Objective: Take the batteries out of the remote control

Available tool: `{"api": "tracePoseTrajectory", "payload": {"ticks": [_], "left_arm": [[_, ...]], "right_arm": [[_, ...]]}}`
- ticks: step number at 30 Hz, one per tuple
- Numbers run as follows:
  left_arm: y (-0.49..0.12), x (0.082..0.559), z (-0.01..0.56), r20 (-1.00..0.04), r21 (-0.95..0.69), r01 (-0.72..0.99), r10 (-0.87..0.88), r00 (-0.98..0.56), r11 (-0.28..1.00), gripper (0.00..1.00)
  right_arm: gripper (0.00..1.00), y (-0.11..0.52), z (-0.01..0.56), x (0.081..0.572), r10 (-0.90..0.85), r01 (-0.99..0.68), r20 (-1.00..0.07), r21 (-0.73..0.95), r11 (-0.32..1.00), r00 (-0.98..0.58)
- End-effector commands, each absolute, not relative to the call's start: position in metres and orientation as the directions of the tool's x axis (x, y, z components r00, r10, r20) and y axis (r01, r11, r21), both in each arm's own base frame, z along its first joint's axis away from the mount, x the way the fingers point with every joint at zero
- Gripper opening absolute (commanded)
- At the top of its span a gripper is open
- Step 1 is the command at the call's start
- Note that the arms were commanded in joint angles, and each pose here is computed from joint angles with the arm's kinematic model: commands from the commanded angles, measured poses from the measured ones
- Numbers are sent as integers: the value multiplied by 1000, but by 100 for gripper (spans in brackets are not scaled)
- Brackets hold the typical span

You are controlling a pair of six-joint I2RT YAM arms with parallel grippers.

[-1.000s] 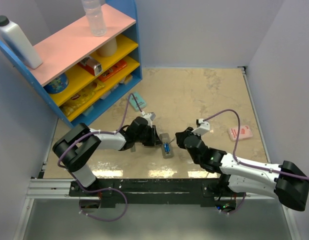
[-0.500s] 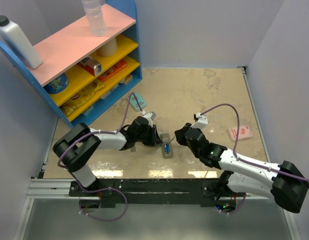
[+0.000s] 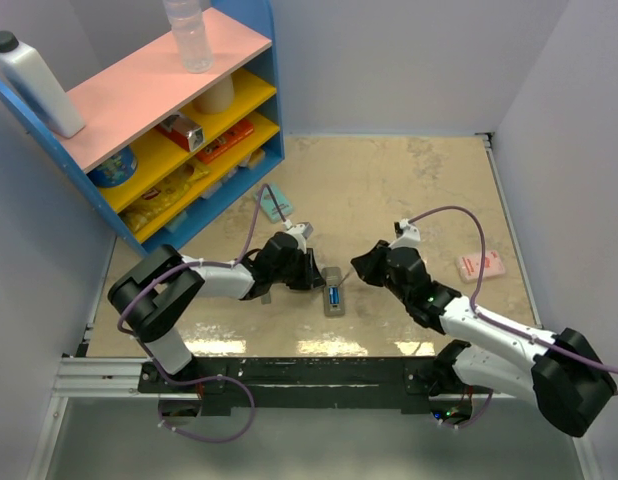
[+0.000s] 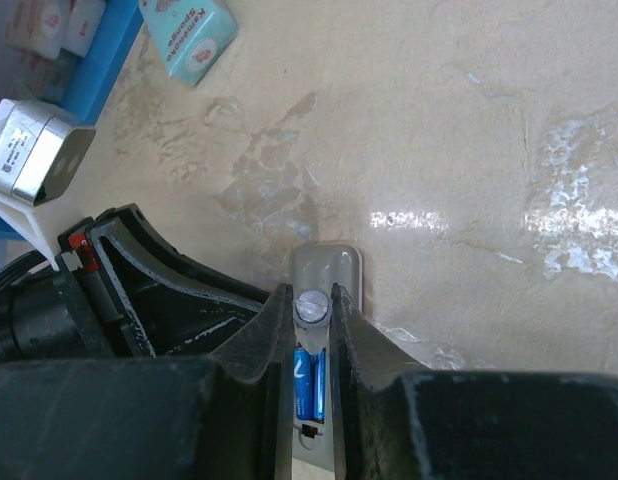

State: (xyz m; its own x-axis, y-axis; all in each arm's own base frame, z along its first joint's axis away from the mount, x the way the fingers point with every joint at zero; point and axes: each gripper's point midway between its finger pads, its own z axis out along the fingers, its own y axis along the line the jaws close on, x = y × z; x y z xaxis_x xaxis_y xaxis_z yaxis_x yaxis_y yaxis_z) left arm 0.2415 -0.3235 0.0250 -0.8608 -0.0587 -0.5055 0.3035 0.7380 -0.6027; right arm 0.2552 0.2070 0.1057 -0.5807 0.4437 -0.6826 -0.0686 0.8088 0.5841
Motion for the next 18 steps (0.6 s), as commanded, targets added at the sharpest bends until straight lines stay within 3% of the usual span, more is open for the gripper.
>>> {"api": "tracePoseTrajectory", "payload": {"ticks": [1, 18], "left_arm": [[-327, 235, 8, -500, -572, 320, -11, -866, 756, 26], [-315, 227, 6, -495, -559, 306, -14, -869, 771, 25]], "right_arm": [[0, 215, 82, 238, 355, -133, -625, 597, 791, -695], [0, 199, 86, 273, 405, -150, -587, 677, 721, -701]]}}
